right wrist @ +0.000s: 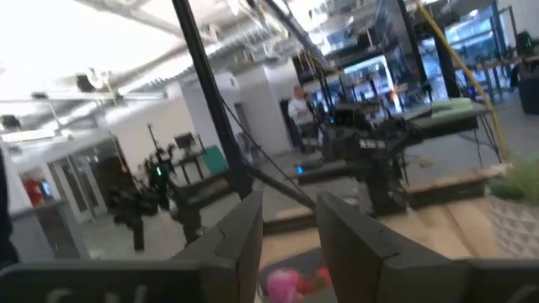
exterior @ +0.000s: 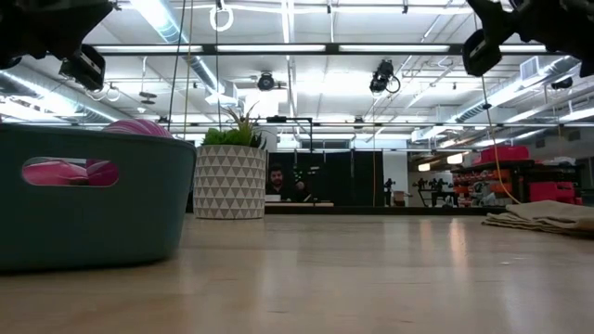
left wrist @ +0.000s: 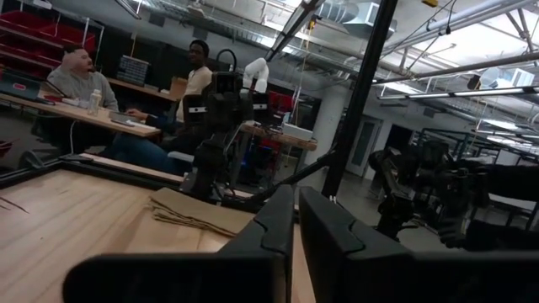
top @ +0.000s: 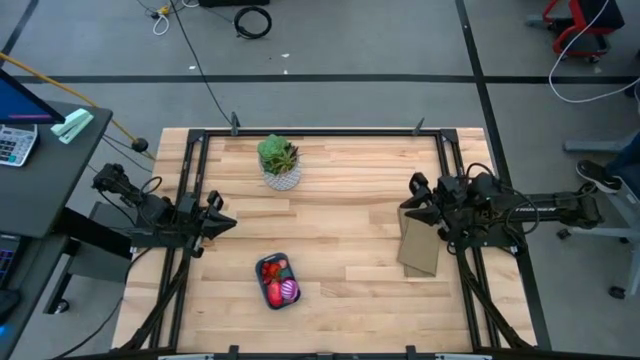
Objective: Pick and placing Produce into tupperware
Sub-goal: Return to Home Position
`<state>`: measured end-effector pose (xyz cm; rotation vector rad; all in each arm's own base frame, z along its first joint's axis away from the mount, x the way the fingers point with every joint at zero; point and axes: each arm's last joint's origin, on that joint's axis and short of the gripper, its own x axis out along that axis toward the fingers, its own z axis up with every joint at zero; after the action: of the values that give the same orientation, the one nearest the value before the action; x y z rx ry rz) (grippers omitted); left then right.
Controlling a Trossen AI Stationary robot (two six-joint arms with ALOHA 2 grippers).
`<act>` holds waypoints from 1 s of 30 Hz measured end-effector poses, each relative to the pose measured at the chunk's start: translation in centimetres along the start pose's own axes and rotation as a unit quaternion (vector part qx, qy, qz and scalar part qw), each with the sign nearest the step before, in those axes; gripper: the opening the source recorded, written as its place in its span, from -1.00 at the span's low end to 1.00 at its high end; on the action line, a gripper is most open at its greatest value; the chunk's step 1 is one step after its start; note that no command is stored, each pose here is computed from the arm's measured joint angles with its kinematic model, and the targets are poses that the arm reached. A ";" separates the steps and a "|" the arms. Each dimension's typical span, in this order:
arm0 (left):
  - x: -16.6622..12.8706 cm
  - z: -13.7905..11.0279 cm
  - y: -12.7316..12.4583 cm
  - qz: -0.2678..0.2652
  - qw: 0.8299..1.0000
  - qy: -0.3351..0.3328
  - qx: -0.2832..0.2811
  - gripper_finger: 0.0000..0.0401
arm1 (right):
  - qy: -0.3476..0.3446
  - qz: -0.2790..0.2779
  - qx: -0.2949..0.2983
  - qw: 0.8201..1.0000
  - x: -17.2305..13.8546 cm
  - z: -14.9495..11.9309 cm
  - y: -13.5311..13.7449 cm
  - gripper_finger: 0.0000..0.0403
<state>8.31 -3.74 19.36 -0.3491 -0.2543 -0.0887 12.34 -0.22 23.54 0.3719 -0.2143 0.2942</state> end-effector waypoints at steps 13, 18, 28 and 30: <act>0.0 0.0 0.0 0.000 1.000 0.000 0.000 -0.81 | -0.002 0.003 -0.101 0.995 -1.2 -1.2 -0.1 -0.39; 0.0 0.0 0.0 0.000 1.000 0.000 0.000 -0.83 | -0.019 0.010 -0.099 0.995 -1.9 -1.9 -0.1 -0.40; 0.0 0.0 0.0 0.000 1.000 0.000 0.000 -0.86 | -0.015 0.008 -0.108 0.994 -2.6 -3.2 -0.5 -0.40; 0.0 0.0 0.0 0.000 1.000 0.000 0.000 -0.84 | -0.009 0.006 -0.106 0.994 -2.7 -3.3 -0.5 -0.39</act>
<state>8.31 -3.74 19.34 -0.3492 -0.2537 -0.0889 10.51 -0.03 19.68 0.1638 -0.2631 0.2773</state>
